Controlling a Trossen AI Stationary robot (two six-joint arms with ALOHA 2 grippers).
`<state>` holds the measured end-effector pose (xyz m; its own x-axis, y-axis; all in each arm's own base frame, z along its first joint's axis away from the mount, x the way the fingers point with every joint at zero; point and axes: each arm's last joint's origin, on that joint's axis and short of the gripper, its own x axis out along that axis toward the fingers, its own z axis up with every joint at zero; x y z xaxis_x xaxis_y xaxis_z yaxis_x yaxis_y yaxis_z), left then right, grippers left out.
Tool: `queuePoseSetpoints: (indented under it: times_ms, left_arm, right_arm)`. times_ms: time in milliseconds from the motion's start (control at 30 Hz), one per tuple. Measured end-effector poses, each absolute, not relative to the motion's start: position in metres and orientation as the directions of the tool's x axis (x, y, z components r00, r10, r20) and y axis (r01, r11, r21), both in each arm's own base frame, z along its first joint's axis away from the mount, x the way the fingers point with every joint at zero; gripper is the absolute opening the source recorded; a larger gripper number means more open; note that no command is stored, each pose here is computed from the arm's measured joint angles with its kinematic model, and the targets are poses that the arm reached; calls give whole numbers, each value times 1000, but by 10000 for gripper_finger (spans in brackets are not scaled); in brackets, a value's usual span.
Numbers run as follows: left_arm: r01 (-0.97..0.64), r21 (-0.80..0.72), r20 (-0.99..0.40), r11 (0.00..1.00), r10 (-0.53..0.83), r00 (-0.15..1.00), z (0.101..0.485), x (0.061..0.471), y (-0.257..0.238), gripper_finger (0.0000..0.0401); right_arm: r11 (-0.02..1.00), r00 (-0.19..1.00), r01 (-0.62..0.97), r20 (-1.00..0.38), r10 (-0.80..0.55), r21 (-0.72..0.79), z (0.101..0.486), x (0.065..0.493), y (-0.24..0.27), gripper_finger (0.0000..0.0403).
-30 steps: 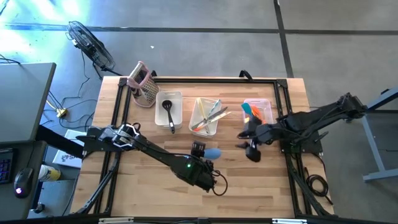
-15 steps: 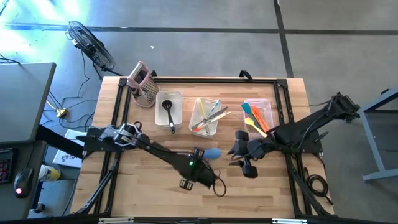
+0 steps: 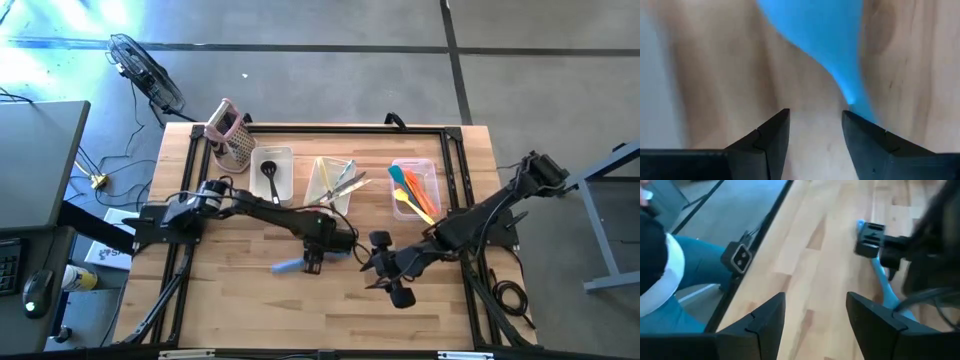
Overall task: Pick & Place Kitchen Items
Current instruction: Put the blue serving spoon into the left white bin
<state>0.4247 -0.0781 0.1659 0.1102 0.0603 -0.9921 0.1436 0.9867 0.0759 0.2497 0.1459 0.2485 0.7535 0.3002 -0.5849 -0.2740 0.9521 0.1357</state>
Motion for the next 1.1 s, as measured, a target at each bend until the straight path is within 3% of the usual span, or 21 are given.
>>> queuePoseSetpoints:
  times_ms: [100,400,500,800,1100]
  left_arm:
    - [158,7,-994,987,-11,111,159,425,-74,175]
    - [156,29,-994,987,11,111,160,423,-75,175]
    - [130,29,-998,991,21,62,165,420,-74,175]
    - [35,39,-992,999,34,123,186,428,-78,175]
    - [16,-55,-991,998,-56,121,188,426,-96,175]
  right_arm:
    - [948,748,-290,-586,312,134,248,247,150,203]
    - [956,766,-281,-583,273,79,248,246,151,203]
    - [955,766,-286,-583,273,71,248,246,151,203]
    - [954,766,-292,-583,273,63,248,246,151,203]
    - [953,764,-295,-583,275,63,248,246,151,203]
